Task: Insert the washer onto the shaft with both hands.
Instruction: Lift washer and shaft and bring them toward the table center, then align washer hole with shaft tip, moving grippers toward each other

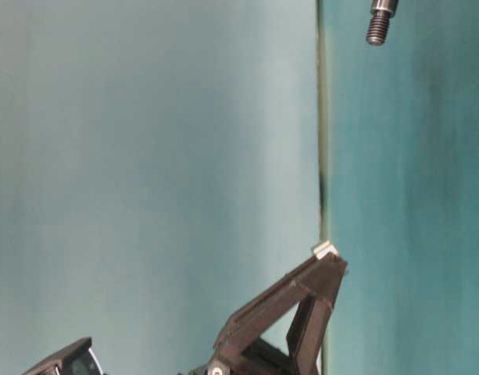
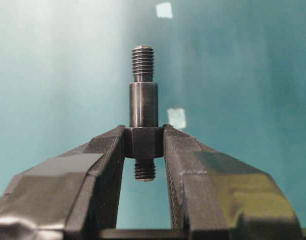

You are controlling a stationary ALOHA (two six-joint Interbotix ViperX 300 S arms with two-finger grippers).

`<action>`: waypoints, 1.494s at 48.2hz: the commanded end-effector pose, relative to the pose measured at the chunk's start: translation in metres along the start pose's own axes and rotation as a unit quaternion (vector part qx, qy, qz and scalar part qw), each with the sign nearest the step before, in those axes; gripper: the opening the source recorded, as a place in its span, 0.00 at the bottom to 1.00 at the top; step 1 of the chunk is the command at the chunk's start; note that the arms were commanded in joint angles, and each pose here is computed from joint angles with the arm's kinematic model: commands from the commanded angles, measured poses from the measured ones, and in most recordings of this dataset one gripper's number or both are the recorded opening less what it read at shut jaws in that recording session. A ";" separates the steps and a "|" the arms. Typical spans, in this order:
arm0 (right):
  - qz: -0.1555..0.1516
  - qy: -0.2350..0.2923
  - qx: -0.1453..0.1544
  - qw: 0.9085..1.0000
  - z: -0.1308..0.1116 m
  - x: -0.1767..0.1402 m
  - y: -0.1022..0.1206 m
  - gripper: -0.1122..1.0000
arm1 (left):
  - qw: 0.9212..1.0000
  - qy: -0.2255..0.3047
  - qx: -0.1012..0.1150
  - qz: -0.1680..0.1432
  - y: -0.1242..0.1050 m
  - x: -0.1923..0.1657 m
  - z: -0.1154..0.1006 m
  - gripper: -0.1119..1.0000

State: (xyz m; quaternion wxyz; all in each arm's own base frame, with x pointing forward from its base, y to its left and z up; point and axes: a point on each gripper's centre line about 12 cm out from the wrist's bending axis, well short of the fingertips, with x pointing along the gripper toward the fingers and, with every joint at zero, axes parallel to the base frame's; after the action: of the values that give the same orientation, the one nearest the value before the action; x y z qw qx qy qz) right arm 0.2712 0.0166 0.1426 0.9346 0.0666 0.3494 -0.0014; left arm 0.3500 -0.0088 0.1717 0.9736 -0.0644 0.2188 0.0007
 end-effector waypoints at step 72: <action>0.031 -0.065 0.014 0.997 0.014 0.049 0.021 0.10 | 0.999 -0.029 -0.009 -0.030 -0.023 0.066 0.012 0.44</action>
State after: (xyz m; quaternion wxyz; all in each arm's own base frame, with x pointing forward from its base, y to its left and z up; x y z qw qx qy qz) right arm 0.3108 0.0367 0.1167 0.9485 0.0881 0.3038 0.0160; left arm 0.4109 -0.0306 0.1479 0.9753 -0.0791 0.2052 -0.0214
